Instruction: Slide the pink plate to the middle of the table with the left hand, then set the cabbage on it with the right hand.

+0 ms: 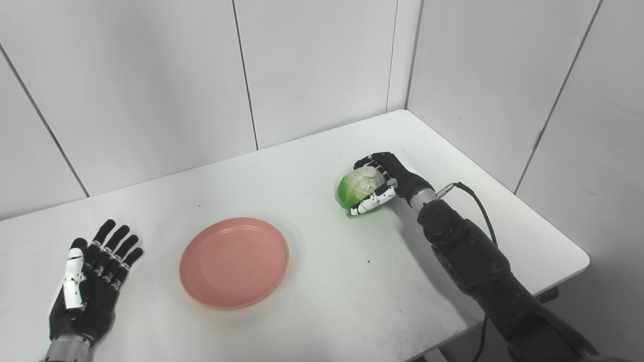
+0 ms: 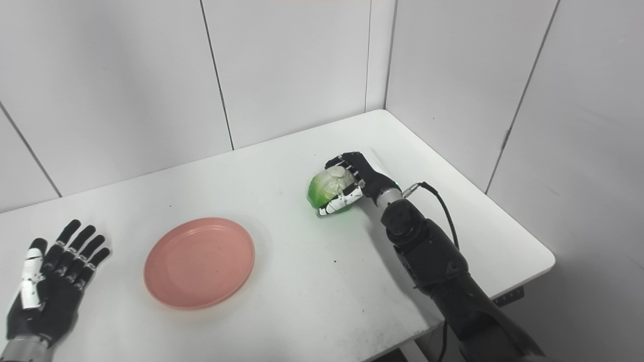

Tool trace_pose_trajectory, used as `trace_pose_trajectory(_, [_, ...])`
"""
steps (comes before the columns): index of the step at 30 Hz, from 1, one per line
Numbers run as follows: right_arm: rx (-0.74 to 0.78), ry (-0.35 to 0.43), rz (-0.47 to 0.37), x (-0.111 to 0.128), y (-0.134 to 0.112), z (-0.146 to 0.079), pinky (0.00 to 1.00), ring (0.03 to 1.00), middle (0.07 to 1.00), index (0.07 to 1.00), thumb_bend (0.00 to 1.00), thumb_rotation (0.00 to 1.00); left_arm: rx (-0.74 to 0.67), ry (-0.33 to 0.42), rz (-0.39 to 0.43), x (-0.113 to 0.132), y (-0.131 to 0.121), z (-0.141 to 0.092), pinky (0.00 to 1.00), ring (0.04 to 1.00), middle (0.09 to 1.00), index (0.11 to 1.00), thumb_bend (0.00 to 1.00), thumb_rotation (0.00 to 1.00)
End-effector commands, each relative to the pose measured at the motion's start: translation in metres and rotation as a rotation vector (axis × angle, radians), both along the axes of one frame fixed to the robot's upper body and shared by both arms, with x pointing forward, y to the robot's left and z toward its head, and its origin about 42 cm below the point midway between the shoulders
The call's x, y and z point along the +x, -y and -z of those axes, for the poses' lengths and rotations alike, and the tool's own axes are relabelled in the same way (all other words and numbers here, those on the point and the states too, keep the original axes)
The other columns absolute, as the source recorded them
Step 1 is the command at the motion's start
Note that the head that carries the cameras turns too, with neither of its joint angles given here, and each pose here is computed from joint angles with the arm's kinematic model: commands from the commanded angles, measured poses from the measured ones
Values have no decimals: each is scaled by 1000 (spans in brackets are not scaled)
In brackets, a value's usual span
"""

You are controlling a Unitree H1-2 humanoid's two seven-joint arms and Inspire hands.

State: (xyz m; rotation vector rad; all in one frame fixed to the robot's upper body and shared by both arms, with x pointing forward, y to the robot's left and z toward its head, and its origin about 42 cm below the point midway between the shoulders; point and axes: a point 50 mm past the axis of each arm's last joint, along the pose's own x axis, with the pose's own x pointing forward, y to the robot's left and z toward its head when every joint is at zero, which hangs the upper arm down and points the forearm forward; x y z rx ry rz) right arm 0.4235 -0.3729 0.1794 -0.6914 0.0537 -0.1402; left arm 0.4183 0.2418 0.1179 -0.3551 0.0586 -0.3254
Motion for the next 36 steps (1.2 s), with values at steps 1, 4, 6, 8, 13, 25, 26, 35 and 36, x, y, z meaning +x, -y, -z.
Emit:
trace_pose_trajectory(1, [-7, 32, -3, -3, -3, -9, 494, 477, 473, 498, 530, 0, 14, -98, -11, -10, 1, 19, 888, 896, 905, 897, 444, 1000])
trace_pose_trajectory(4, [-27, 56, -26, -6, -11, -28, 532, 477, 468, 505, 529, 0, 20, -97, -13, -11, 4, 19, 894, 898, 907, 898, 449, 1000])
trace_pose_trajectory(6, [-34, 67, -40, -7, -17, -39, 509, 478, 470, 505, 529, 0, 22, -94, -12, -12, 6, 19, 897, 896, 904, 896, 454, 1000])
trace_pose_trajectory(8, [-41, 87, -59, -7, -24, -52, 503, 476, 469, 507, 528, 0, 20, -92, -11, -13, 9, 19, 904, 900, 908, 899, 456, 1000])
trace_pose_trajectory(13, [-44, 157, -124, -6, -42, -82, 462, 462, 464, 511, 528, 0, 21, -92, -12, -15, 15, 19, 898, 898, 909, 902, 454, 1000])
trace_pose_trajectory(25, [-109, 237, -282, 7, -80, -113, 403, 428, 474, 499, 529, 0, 18, -94, -20, -21, 41, 15, 884, 894, 902, 896, 450, 1000])
trace_pose_trajectory(26, [-113, 237, -292, 8, -84, -113, 382, 408, 475, 497, 530, 0, 17, -94, -21, -21, 44, 15, 885, 894, 902, 896, 446, 1000])
trace_pose_trajectory(35, [-64, 228, -424, 20, -132, -103, 404, 442, 486, 485, 529, 0, 20, -85, -29, -25, 68, 10, 890, 894, 898, 889, 439, 1000])
trace_pose_trajectory(36, [-64, 224, -433, 21, -138, -101, 405, 443, 486, 485, 529, 0, 20, -83, -29, -26, 71, 10, 888, 893, 897, 887, 439, 1000])
